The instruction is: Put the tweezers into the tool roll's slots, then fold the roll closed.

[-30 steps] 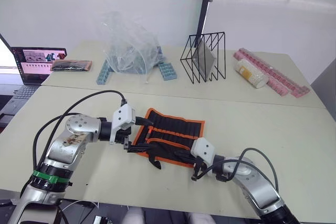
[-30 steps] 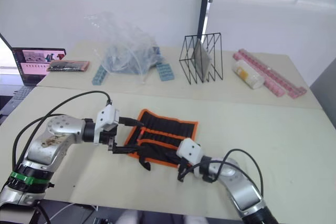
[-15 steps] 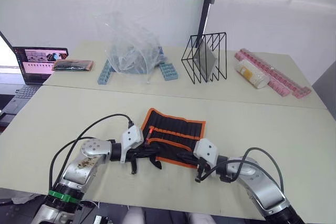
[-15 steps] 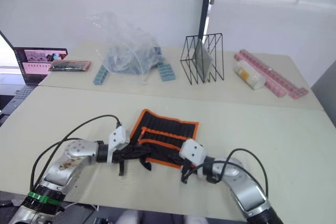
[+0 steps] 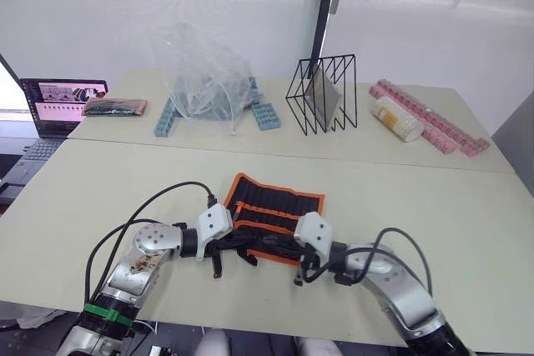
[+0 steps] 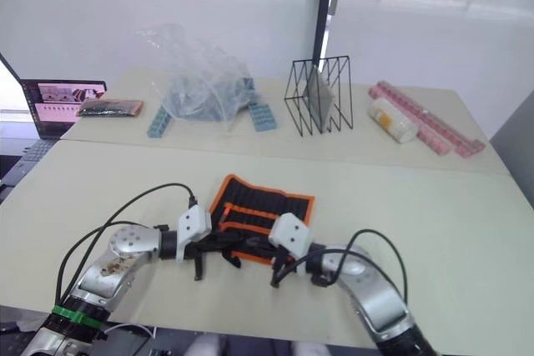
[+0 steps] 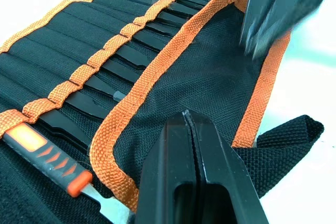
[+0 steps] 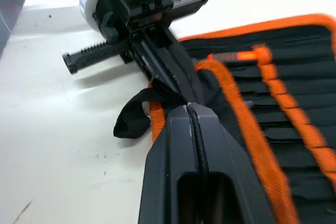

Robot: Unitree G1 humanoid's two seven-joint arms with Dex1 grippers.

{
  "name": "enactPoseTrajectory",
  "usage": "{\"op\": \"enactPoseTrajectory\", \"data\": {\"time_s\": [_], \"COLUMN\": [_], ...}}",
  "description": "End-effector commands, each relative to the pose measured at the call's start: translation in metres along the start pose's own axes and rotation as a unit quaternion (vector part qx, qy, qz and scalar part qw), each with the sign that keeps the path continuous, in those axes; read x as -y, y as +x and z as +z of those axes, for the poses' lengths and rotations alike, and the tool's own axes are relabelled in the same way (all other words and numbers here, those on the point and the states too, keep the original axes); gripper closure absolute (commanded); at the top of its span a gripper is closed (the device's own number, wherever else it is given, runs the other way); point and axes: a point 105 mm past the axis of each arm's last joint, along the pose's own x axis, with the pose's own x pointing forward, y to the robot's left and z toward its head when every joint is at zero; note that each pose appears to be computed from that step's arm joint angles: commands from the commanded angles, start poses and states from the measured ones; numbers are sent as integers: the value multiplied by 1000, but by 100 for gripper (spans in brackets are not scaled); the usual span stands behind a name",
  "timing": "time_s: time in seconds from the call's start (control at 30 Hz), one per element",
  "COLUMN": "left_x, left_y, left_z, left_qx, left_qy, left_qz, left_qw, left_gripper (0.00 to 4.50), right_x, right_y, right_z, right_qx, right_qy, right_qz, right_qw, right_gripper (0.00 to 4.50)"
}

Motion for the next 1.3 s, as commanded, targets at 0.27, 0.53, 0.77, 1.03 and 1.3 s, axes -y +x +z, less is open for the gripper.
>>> {"op": "enactPoseTrajectory", "data": {"time_s": [0.27,0.53,0.77,1.03,1.3], "left_x": [5,5,7,7,5], "left_y": [-5,-8,-8,-8,-9], "left_z": [-23,-27,-26,-24,-22], "left_qx": [-44,-47,-45,-43,-39], "left_qy": [-14,-14,-14,-11,-9], "left_qz": [-10,-6,-7,-4,-3], "left_qw": [999,999,999,999,999], "left_gripper": [447,447,447,447,447], "right_x": [5,9,6,3,4], "right_y": [-13,-52,-54,-48,-50], "right_z": [-42,-62,-57,-40,-36], "right_qx": [-105,-151,-144,-96,-84], "right_qy": [-16,-1,1,23,33], "right_qz": [-33,-55,-58,-61,-64], "right_qw": [994,987,988,993,994], "right_gripper": [450,450,450,450,450]}}
